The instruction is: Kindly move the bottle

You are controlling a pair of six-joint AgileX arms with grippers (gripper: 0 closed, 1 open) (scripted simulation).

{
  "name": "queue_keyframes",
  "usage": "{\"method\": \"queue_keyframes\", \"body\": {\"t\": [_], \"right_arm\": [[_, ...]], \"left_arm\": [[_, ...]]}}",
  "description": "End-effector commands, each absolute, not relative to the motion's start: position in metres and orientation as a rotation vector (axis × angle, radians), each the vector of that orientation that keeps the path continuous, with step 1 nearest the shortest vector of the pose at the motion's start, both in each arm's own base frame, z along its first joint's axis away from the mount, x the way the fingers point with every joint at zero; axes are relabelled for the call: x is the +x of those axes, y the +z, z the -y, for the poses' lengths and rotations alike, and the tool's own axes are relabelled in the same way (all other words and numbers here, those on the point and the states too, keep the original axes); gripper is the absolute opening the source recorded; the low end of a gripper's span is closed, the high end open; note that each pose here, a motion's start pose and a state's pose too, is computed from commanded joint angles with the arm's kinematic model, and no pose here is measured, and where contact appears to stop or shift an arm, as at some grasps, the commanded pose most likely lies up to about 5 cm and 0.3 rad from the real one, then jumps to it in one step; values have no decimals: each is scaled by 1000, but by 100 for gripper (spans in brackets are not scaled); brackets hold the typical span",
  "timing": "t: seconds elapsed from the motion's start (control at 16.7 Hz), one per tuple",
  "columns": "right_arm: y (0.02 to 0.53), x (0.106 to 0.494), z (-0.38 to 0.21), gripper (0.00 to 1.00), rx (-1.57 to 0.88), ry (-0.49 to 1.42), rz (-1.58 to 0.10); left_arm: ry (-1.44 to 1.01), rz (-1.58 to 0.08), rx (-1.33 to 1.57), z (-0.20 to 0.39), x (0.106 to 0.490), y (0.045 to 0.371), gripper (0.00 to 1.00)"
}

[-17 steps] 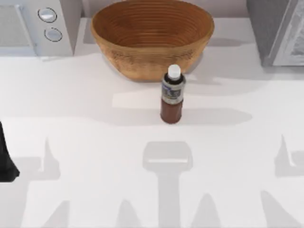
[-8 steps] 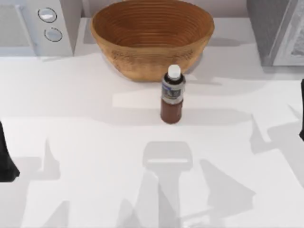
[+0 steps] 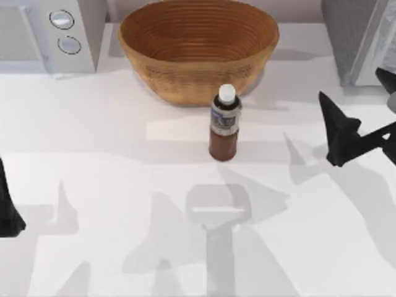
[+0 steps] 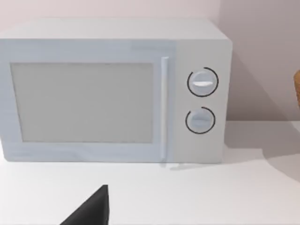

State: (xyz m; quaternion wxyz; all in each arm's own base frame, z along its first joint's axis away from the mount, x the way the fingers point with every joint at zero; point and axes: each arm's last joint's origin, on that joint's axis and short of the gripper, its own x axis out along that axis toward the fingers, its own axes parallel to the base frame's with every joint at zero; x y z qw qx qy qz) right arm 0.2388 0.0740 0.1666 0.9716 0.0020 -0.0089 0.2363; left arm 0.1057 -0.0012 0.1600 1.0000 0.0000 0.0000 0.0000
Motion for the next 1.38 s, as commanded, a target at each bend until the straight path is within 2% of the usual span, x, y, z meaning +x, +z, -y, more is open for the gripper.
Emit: {"method": "queue_keyframes", "body": {"t": [0.36, 0.78, 1.32, 1.38], "right_arm": [[117, 265, -107, 100, 11, 617, 10], [63, 267, -132, 100, 6, 742, -2], [51, 264, -138, 100, 3, 775, 0], [38, 264, -136, 100, -1, 770, -60]], "left_arm": [[0, 0, 0, 1, 106, 160, 100], [0, 0, 0, 1, 106, 160, 100], [0, 0, 0, 1, 106, 160, 100], [0, 0, 0, 1, 106, 160, 100]]}}
